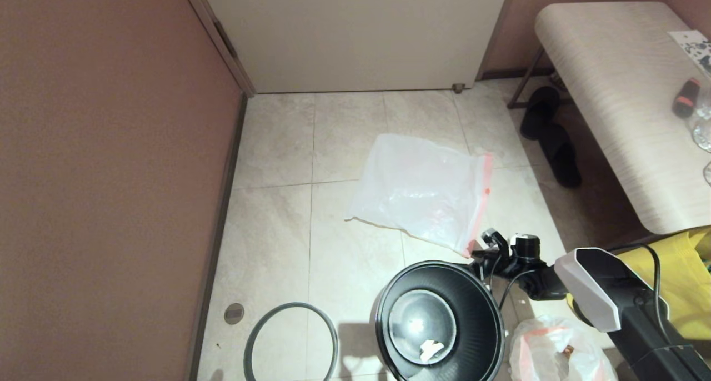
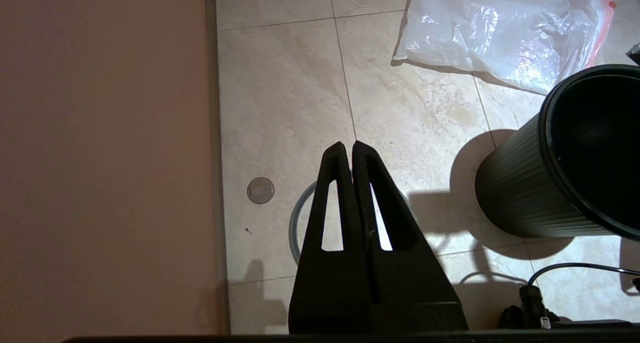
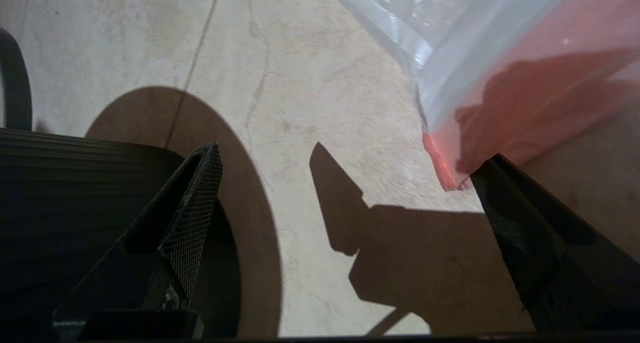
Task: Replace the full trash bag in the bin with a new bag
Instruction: Pick up a new trash bag
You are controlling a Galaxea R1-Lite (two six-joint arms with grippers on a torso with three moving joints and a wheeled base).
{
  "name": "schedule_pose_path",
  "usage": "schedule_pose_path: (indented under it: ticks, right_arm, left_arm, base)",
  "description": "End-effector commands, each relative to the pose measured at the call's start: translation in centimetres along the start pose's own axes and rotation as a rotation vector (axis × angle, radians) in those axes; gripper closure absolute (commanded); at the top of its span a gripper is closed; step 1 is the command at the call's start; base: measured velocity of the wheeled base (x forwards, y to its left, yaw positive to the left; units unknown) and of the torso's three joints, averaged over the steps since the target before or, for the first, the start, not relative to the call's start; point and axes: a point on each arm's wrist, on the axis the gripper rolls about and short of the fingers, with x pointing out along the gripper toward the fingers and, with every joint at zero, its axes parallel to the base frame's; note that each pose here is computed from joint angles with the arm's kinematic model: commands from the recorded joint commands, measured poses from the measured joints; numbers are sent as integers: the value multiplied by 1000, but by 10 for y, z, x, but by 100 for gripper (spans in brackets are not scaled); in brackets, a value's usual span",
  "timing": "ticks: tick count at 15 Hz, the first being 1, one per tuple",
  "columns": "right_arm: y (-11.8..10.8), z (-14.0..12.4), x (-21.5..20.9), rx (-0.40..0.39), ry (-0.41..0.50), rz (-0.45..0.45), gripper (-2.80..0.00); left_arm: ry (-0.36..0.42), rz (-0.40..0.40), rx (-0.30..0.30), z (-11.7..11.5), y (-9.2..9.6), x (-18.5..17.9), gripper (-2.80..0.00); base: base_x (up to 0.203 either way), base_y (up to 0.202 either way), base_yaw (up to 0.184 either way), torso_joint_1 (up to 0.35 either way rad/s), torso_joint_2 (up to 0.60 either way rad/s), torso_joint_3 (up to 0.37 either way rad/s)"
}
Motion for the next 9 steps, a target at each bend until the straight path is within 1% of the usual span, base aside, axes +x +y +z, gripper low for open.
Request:
schedule_pose_path:
  ticks: [1,9]
  right_arm:
    - [5,2,4,-9,-3,16,-280]
    - [14,3,11,-14,1,36,-280]
  left_arm:
    - [1,0,0,0,0,0,0]
    - [1,0,0,0,0,0,0]
  base:
    - [0,0,0,0,0,0]
    - [0,0,0,0,0,0]
